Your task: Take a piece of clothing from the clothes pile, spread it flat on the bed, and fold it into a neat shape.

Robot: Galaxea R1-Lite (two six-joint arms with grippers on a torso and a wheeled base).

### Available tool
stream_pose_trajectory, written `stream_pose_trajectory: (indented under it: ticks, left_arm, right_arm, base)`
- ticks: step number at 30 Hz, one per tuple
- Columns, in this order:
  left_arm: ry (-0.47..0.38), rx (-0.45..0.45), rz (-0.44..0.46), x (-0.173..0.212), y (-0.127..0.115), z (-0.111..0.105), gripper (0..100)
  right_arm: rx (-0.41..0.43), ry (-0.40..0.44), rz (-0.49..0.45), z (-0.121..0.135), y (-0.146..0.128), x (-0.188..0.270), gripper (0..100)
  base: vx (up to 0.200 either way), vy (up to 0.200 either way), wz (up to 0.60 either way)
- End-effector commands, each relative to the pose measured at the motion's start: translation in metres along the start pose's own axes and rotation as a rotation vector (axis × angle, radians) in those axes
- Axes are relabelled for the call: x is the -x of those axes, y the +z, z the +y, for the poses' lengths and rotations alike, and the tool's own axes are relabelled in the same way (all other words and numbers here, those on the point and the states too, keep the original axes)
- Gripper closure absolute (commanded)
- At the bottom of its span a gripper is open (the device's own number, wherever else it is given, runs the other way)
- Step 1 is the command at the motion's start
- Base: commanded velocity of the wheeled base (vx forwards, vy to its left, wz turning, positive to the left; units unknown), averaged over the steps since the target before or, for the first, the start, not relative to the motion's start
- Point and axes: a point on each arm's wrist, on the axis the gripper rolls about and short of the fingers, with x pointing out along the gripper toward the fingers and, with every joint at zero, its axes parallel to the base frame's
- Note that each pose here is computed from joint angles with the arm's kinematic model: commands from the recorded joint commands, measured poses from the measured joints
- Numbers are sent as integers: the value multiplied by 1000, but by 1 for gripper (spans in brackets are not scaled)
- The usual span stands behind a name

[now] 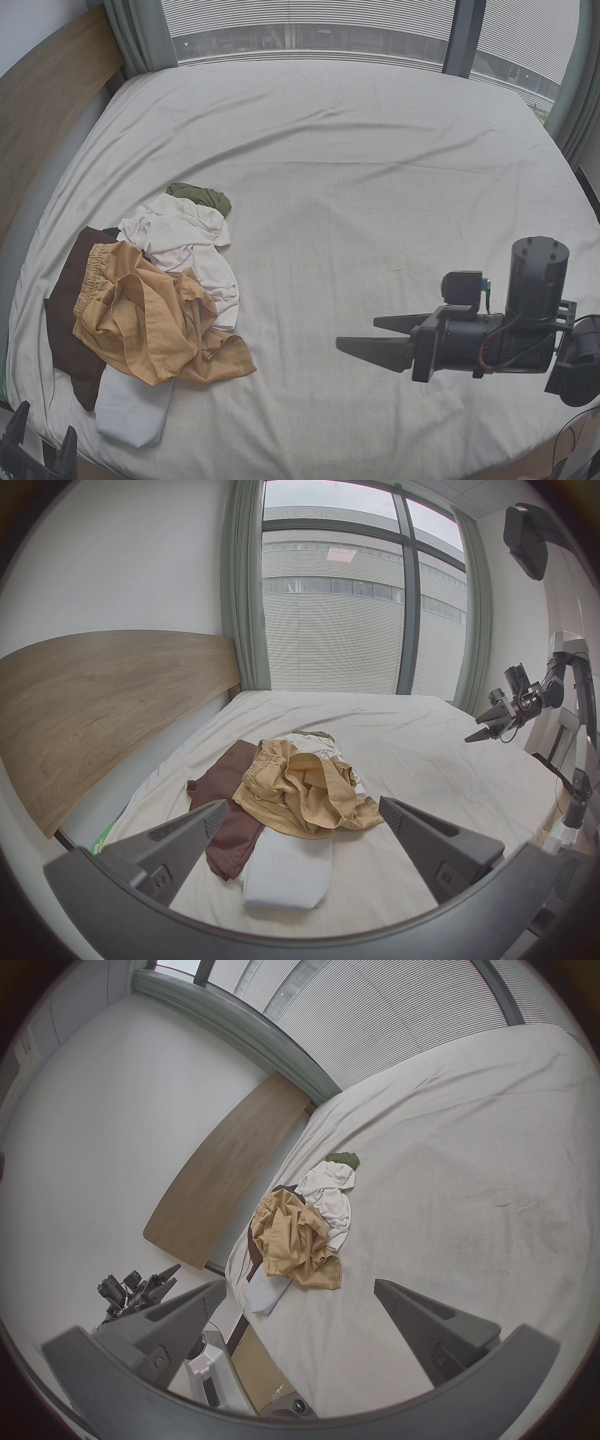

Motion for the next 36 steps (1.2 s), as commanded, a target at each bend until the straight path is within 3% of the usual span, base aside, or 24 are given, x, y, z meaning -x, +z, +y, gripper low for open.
stream_pose_trajectory:
  ticks: [1,14,36]
  left_arm:
    - [0,1,1,0,-5,0,0]
    - [0,1,1,0,-5,0,0]
    - [0,1,1,0,-5,0,0]
  right_arm:
    - [-13,5,40,0,-4,-26,0]
    - [-46,11,96,-6,-13,-73,0]
    - [-66,-9,236,-26,-62,-152,0]
  base:
    - [0,0,0]
    - [0,0,0]
    - [0,0,0]
